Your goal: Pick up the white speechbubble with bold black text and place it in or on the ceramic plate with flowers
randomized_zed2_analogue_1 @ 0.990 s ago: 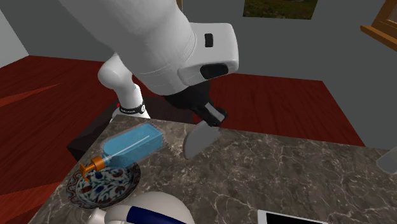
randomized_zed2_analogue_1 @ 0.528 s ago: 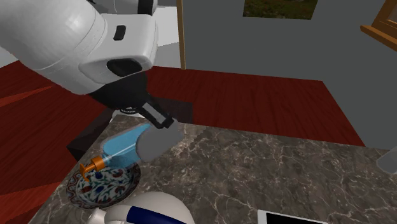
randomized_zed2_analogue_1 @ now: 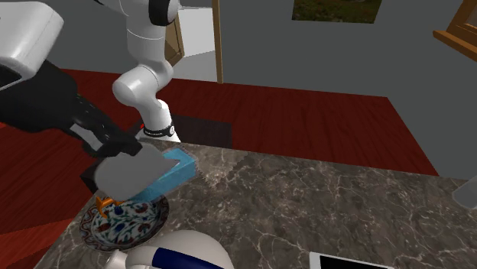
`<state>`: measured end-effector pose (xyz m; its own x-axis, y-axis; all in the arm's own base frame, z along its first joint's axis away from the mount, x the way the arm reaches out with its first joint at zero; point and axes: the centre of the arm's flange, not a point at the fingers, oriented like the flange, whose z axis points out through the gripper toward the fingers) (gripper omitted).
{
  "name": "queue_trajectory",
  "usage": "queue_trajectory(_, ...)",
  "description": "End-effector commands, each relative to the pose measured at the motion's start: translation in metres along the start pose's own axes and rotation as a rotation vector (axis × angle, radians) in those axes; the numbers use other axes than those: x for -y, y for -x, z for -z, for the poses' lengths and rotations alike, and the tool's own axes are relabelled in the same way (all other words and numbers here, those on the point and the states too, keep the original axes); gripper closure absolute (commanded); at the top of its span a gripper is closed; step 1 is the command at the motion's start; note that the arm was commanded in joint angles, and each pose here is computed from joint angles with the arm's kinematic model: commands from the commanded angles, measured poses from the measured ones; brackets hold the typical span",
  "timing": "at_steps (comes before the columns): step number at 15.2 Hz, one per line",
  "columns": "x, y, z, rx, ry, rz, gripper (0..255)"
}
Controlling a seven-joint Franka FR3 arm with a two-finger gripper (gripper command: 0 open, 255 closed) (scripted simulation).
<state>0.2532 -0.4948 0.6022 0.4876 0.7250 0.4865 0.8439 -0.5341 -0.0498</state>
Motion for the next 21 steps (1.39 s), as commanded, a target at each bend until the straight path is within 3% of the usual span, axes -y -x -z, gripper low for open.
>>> queue_trajectory(1, 0.015, 0.017, 0.014, -0.001, 0.000, 0.001, 255)
queue_trajectory(5, 0.041, 0.051, 0.039, -0.001, 0.000, 0.001, 255)
queue_trajectory(21, 0.037, 0.092, -0.034, -0.001, 0.000, 0.001, 255)
